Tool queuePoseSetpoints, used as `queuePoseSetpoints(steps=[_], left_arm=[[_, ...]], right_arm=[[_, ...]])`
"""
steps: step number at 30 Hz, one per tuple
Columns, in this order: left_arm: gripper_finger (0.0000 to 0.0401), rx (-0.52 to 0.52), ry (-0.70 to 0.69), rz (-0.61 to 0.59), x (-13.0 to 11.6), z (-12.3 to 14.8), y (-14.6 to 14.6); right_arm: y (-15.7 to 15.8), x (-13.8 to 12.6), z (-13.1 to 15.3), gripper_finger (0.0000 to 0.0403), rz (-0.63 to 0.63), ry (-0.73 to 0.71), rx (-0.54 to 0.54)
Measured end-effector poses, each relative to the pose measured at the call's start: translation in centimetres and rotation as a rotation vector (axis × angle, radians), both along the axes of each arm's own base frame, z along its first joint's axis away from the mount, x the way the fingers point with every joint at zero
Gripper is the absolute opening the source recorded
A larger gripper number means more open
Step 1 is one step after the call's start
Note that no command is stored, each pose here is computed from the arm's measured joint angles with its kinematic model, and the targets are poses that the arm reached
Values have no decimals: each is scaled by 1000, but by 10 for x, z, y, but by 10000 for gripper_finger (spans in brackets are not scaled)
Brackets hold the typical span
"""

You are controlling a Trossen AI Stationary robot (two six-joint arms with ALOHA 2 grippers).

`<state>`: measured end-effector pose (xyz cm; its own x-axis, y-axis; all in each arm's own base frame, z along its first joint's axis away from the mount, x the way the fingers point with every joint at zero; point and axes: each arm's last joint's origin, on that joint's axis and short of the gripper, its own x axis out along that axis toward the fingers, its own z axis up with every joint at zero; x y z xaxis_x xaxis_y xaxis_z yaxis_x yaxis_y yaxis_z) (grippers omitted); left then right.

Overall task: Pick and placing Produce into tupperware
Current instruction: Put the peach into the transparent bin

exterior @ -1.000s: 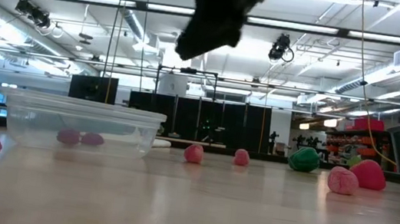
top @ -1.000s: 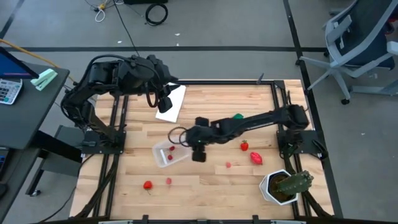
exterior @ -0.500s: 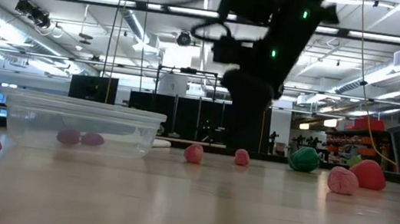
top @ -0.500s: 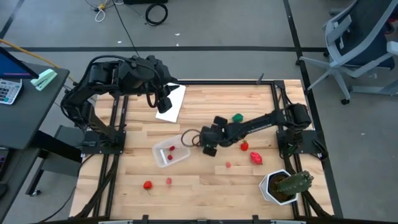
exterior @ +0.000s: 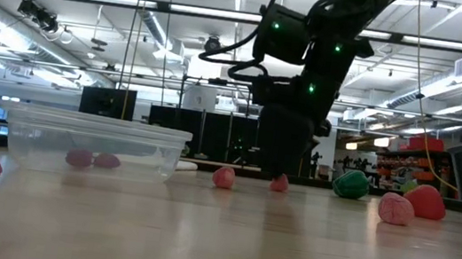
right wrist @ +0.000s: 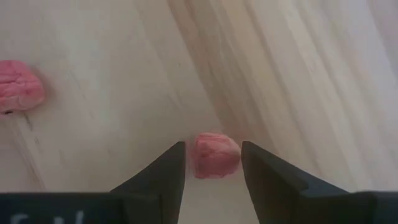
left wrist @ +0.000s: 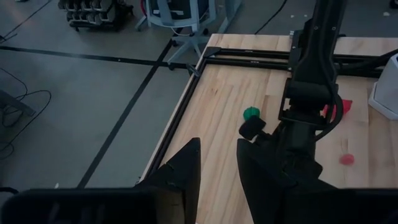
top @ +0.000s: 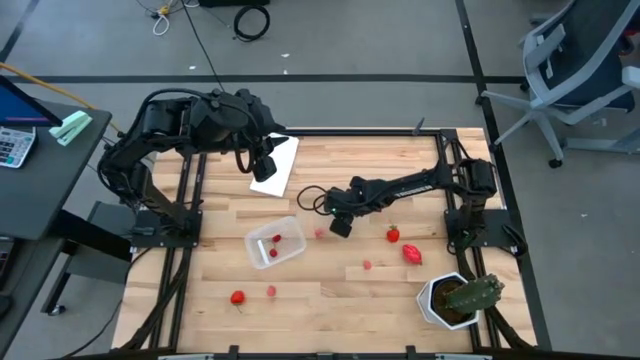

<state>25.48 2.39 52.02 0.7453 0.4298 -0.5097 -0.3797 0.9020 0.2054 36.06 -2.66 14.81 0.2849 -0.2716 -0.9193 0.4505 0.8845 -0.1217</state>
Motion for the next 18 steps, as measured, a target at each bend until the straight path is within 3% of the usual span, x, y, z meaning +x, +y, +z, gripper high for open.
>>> queuePoseSetpoints(steps=[14,18], left_arm=[[111,0,0,0,0,0,0],[115,0,0,0,0,0,0]], right_arm=[[-3,-9,-23,164,-34,-56,3],[-3,-9,-22,146,-45,-66,-1]])
